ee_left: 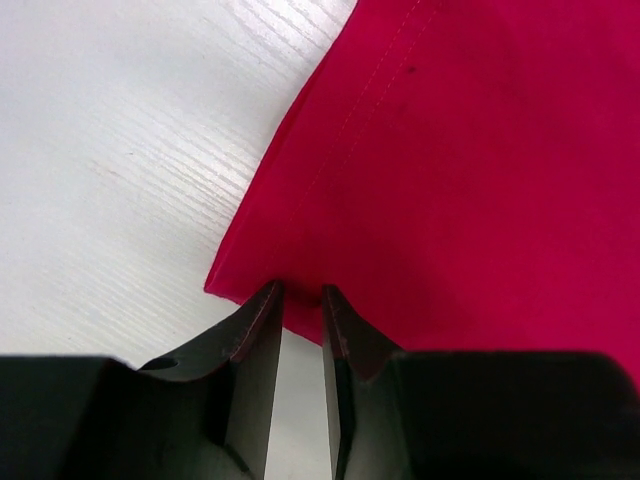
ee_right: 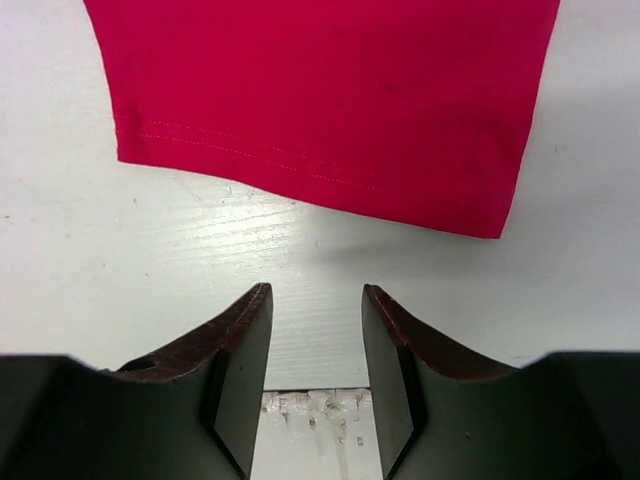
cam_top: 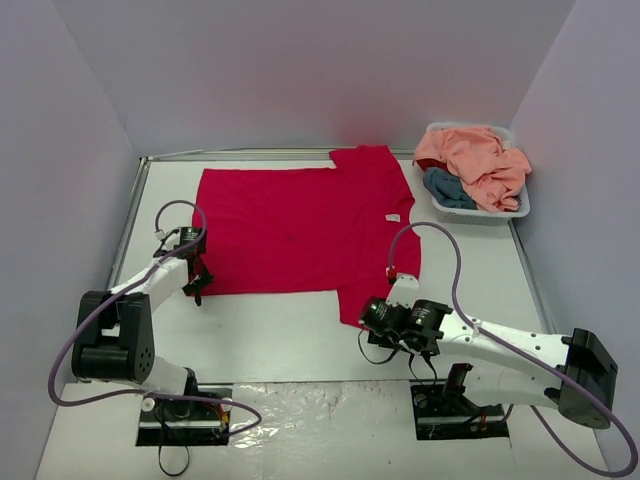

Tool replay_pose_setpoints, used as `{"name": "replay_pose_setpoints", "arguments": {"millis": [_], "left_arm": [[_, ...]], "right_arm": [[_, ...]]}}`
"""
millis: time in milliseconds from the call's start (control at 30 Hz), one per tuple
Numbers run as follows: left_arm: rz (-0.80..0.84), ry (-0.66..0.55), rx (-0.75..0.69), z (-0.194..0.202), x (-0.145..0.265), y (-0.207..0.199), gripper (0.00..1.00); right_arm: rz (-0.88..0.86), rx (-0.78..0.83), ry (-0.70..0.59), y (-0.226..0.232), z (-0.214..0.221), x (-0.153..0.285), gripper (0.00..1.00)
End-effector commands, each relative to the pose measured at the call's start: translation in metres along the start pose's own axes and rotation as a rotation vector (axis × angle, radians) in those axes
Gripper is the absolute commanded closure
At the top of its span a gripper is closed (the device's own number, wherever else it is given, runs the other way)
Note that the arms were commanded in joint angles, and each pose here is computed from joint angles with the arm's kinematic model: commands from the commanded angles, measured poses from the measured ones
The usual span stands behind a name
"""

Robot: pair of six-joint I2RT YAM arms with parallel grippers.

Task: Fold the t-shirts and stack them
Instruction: Flatten out the tshirt

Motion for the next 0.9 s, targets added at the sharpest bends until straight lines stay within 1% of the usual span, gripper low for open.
{"name": "replay_pose_setpoints", "arguments": {"millis": [0, 33, 167, 300, 700, 767, 867], "left_arm": [[0.013, -0.024, -0.021, -0.005, -0.002, -0.004, 0.78], [0.022, -0.027, -0.022, -0.005, -0.002, -0.006, 0.78], [0.038, -0.037, -0.021, -0.008, -0.002, -0.010, 0.78], [0.050, -0.036, -0.028, -0.008, -0.005, -0.012, 0.78], [0.072, -0.041, -0.053, -0.009, -0.007, -0.020, 0.78], [0.076, -0.045, -0.056, -0.010, -0.007, -0.020, 0.78], [0.075, -0.050, -0.059, -0.010, -0.005, -0.020, 0.78]], "right_arm": [[0.080, -0.066, -0.090, -0.021, -0.005, -0.002, 0.63], [0.080, -0.078, -0.095, -0.022, -0.006, -0.002, 0.64], [0.097, -0.134, -0.105, -0.029, -0.005, -0.003, 0.65], [0.129, -0.149, -0.112, -0.040, -0.003, -0.005, 0.66], [0.083, -0.163, -0.113, -0.036, -0.009, 0.007, 0.66], [0.093, -0.137, -0.127, -0.039, -0.014, 0.012, 0.66], [0.070, -0.122, -0.144, -0.034, -0.020, 0.017, 0.61]]}}
Point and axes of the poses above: each gripper's point midway between its finger pads, its own x axis back along the fingers, its own y axis along the line the jaws close on, z = x × y, the point moved 1 cm from there along x, back along the fingers, and after that the axes turned 10 degrees about -x, right-handed, at the moved point
